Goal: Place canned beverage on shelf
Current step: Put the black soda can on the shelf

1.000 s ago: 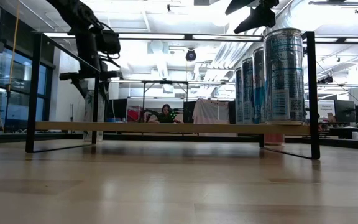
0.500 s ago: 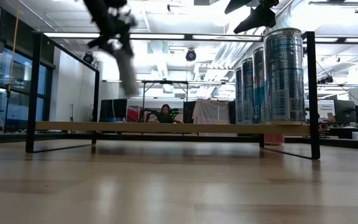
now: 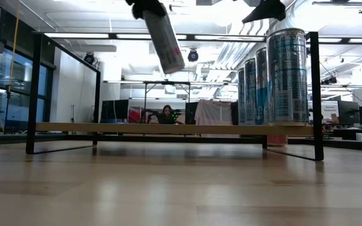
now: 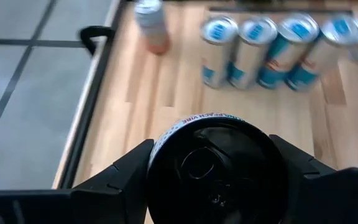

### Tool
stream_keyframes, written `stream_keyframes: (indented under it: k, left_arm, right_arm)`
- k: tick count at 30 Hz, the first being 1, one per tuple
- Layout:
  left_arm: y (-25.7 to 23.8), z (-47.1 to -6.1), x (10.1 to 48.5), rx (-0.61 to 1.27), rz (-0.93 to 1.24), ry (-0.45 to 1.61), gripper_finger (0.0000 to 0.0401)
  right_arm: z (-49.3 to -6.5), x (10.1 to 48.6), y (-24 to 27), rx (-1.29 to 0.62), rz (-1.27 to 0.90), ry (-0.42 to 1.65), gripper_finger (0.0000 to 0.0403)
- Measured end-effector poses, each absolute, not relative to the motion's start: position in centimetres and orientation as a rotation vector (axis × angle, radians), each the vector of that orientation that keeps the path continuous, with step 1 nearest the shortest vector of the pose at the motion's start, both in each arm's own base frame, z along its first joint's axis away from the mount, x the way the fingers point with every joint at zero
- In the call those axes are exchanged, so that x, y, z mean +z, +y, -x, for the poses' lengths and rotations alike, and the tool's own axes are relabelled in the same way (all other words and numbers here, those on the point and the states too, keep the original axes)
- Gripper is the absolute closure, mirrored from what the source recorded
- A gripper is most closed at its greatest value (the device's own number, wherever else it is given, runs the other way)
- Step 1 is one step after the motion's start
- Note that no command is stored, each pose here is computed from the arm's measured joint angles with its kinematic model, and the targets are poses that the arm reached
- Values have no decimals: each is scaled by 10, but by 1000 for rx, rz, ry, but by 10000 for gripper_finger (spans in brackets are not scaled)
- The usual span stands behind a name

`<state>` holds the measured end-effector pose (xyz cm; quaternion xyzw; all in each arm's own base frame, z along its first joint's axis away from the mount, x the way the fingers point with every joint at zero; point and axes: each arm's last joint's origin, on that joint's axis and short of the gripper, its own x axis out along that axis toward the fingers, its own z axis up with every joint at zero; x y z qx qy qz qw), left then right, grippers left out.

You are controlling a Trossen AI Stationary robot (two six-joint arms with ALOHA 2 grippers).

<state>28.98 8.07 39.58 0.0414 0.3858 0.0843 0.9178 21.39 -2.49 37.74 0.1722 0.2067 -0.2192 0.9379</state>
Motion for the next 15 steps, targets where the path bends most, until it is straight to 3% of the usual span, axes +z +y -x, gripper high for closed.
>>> stream_keyframes:
  k: [9,15]
  left_arm:
    - [65,-349,395,-4,-284,922,201]
    - [65,-385,373,-170,-327,964,201]
  right_arm:
    - [-195,389,-25,-496,-378,345,68]
    - [-194,389,-25,-497,-382,348,68]
